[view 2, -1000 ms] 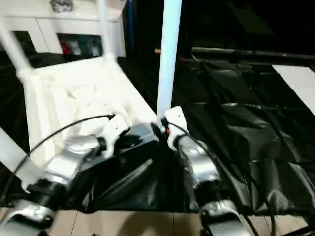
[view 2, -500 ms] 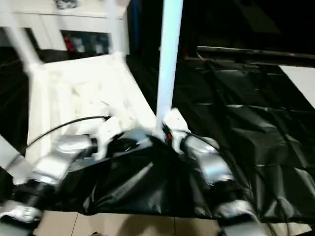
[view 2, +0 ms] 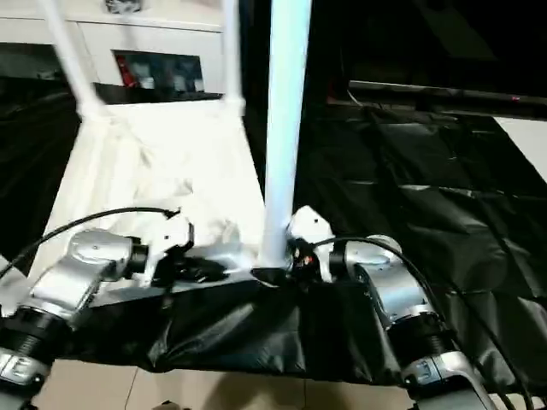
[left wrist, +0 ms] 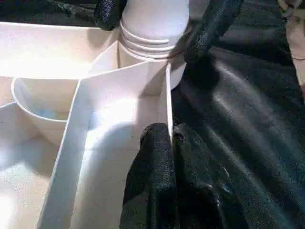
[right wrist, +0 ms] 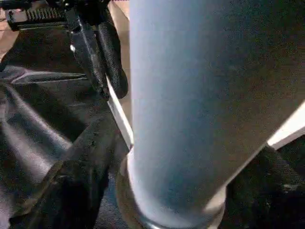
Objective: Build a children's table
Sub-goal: Rotate leg to tighten
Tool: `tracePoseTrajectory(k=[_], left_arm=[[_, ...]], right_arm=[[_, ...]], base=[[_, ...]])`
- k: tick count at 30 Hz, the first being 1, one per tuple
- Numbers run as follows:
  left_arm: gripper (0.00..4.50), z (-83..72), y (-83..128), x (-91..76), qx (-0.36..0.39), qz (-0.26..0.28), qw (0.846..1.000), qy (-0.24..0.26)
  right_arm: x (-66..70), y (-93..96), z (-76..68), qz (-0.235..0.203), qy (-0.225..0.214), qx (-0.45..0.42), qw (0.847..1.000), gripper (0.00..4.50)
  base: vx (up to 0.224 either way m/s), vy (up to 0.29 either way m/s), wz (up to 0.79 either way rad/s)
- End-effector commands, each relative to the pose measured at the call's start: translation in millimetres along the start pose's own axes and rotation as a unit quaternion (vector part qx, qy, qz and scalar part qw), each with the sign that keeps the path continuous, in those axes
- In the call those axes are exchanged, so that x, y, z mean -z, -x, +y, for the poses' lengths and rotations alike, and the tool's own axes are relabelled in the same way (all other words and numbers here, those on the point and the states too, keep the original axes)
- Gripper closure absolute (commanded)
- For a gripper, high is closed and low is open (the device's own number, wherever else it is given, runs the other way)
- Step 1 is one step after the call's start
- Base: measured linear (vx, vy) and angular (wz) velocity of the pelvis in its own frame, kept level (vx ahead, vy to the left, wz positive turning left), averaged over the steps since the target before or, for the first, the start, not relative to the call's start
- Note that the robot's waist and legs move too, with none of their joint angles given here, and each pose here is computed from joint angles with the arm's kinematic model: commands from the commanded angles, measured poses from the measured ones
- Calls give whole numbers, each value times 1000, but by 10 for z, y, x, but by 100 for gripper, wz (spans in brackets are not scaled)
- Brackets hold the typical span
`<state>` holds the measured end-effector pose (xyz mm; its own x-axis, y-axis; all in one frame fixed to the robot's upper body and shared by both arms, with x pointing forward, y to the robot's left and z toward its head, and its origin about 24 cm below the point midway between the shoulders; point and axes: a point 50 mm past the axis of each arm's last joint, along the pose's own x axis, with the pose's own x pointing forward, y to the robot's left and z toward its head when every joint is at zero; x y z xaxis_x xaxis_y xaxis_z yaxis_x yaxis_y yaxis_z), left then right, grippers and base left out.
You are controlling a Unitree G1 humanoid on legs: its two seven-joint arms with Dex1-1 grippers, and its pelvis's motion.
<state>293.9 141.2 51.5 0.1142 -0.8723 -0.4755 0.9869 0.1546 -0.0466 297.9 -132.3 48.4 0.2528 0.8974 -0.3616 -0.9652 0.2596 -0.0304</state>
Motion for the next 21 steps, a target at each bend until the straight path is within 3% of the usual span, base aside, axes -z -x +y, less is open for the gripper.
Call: tracePoseTrajectory(k=[1,8,13,16,19,21], left_arm=[[450,-24,-136,-218,45,-26,998,-44],[450,-35,-130,-184,37,-26,998,-42],[450,16,-189,-173,-31,-33,999,-28],[450,75,-324,-254,-100,-50,994,-8],[450,77,-391,-281,-118,-51,992,-1],[450,77,-542,-336,-151,-59,987,16]], right_arm=[[-9,-107,96,5,8,-37,999,131],[11,-132,149,8,11,-47,999,176],[52,-176,221,-6,-9,-30,999,184],[99,-285,160,-20,-40,64,997,186],[146,-340,116,-10,-64,111,992,189],[188,-446,33,-6,-108,200,974,190]], base=[[0,0,0],[0,0,0],[0,0,0],[0,0,0],[0,0,0],[0,0,0]])
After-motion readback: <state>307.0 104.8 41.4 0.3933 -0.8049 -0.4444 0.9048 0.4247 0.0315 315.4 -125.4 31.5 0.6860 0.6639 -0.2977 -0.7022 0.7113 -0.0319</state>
